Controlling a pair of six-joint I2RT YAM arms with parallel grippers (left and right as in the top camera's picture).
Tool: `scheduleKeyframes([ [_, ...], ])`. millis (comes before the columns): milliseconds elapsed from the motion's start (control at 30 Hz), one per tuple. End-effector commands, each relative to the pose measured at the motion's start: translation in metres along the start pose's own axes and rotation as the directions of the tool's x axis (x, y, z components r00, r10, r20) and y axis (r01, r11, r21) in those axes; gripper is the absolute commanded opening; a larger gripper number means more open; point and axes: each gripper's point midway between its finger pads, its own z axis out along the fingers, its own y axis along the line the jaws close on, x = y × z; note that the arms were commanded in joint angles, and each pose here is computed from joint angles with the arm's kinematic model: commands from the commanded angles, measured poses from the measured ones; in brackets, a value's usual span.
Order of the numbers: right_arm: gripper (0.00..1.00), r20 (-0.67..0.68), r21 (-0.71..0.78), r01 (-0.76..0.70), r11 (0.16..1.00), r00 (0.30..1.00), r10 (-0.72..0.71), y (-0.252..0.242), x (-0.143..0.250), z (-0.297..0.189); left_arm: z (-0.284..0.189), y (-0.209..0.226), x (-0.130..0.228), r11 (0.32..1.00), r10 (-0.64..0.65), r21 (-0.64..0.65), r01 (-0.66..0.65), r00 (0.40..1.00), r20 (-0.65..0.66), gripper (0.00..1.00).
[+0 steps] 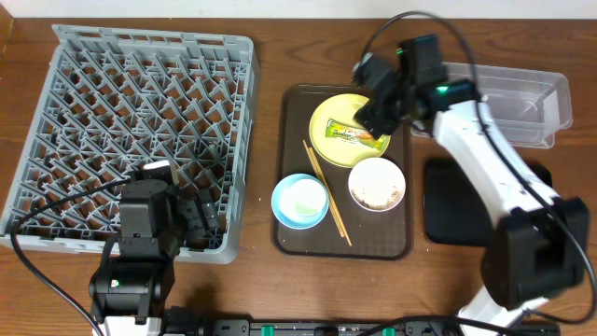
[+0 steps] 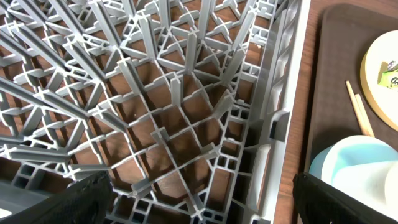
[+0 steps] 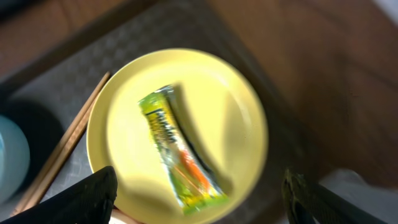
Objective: Sort waste into correct bins and load items into the dishwasher
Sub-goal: 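Return the right gripper to the plate and grasp the green wrapper, then carry the green wrapper to the clear bin and drop it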
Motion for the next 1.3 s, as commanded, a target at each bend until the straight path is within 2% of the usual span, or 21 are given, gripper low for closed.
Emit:
scheduleKeyframes([
  [0, 0.83, -0.064, -0.044, 0.102, 0.994, 0.992, -0.104, 0.012, 0.014, 0.03, -0.006, -0.001, -0.007, 1.0, -0.012, 0.001, 0.012, 1.0, 0.018, 0.95],
  [233, 0.8, -0.137, -0.103, 0.097, 0.99, 0.984, -0.111, 0.025, 0.037, 0.073, -0.006, -0.001, -0.007, 1.0, -0.012, 0.001, 0.012, 1.0, 0.017, 0.95],
  [400, 0.8, -0.181, -0.128, 0.081, 0.988, 0.978, -0.104, 0.028, 0.053, 0.089, -0.006, -0.001, -0.007, 1.0, -0.012, 0.001, 0.012, 1.0, 0.017, 0.95],
  [567, 0.75, -0.217, -0.143, 0.053, 0.988, 0.973, -0.084, 0.031, 0.066, 0.102, -0.006, -0.001, -0.006, 1.0, -0.012, 0.001, 0.012, 1.0, 0.016, 0.95],
  [667, 0.58, -0.227, -0.129, 0.057, 0.99, 0.97, -0.085, 0.028, 0.068, 0.103, -0.006, -0.001, -0.007, 1.0, -0.012, 0.001, 0.012, 1.0, 0.017, 0.95],
  [767, 0.3, -0.237, -0.075, 0.036, 0.997, 0.97, -0.053, 0.019, 0.067, 0.102, -0.006, -0.001, -0.007, 1.0, -0.012, 0.001, 0.012, 1.0, 0.017, 0.95],
  [800, 0.16, -0.241, -0.046, 0.018, 0.999, 0.97, -0.029, 0.015, 0.065, 0.101, -0.006, -0.001, -0.007, 1.0, -0.012, 0.001, 0.012, 1.0, 0.017, 0.95],
  [867, 0.01, -0.235, -0.008, -0.007, 1.0, 0.972, 0.005, 0.009, 0.061, 0.097, -0.006, -0.001, -0.007, 1.0, -0.012, 0.001, 0.012, 1.0, 0.017, 0.95],
  [1000, 0.01, -0.16, 0.062, -0.084, 0.995, 0.983, 0.093, -0.005, 0.035, 0.074, -0.006, -0.001, -0.007, 1.0, -0.013, 0.001, 0.013, 1.0, 0.017, 0.95],
  [1133, 0.01, -0.008, 0.143, -0.227, 0.963, 0.973, 0.23, -0.032, 0.0, 0.03, -0.006, -0.001, -0.007, 1.0, -0.012, 0.001, 0.012, 1.0, 0.017, 0.95],
  [1200, 0.01, 0.086, 0.185, -0.34, 0.922, 0.94, 0.329, -0.052, -0.012, 0.003, -0.006, -0.001, -0.007, 1.0, -0.012, 0.001, 0.012, 1.0, 0.017, 0.95],
  [1267, 0.01, 0.181, 0.262, -0.515, 0.817, 0.857, 0.482, -0.084, -0.009, -0.027, -0.006, -0.001, -0.007, 1.0, -0.013, 0.001, 0.013, 1.0, 0.017, 0.95],
])
